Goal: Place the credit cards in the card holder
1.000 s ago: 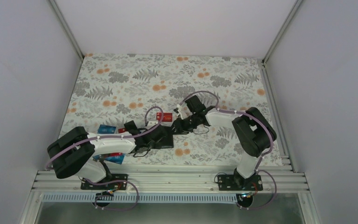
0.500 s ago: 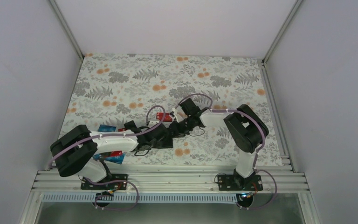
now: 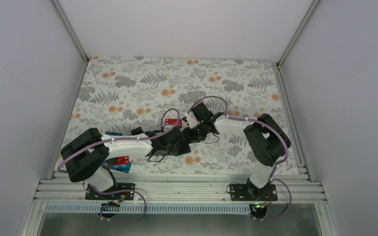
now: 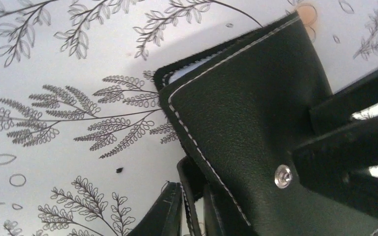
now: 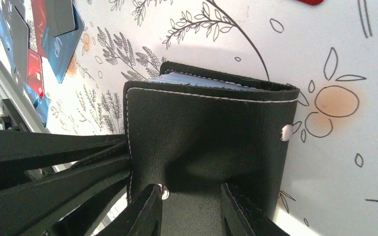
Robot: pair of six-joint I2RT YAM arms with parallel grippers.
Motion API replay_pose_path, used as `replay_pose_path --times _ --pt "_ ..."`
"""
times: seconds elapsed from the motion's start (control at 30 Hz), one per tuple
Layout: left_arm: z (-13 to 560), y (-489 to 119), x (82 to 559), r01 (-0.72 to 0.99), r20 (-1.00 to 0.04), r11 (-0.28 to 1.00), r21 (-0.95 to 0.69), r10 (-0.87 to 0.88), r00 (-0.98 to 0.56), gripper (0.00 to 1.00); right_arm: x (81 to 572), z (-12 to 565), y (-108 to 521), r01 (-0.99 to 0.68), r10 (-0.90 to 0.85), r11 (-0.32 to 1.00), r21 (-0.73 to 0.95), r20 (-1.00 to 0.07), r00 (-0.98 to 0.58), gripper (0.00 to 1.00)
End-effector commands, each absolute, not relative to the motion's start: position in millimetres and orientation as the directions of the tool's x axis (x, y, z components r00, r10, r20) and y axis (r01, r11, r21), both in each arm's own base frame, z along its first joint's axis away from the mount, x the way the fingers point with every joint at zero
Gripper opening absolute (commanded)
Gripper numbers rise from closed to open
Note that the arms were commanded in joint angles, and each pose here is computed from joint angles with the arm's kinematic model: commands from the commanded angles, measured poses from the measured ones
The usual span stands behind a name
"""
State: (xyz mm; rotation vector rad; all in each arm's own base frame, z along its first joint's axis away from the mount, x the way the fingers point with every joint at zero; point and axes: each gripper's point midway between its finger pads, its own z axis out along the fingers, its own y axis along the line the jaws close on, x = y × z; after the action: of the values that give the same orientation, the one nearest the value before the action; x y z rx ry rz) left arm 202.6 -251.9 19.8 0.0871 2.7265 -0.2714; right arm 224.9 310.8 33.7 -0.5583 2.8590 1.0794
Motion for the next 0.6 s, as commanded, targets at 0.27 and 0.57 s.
replay_pose_path --times 0.27,0.57 --pt "84.8 -261.6 199.5 0.189 -0.436 0.947 -0.259 0.060 -0.898 0.52 222.1 5.4 291.3 -0.340 -0.329 0.758 0.557 -0.124 -0.936 0.33" --pt "109.6 -249.8 203.0 0.207 -0.446 0.946 -0.248 0.078 -0.892 0.50 221.0 6.3 293.6 -0.330 -0.322 0.752 0.570 -0.118 -0.939 0.33"
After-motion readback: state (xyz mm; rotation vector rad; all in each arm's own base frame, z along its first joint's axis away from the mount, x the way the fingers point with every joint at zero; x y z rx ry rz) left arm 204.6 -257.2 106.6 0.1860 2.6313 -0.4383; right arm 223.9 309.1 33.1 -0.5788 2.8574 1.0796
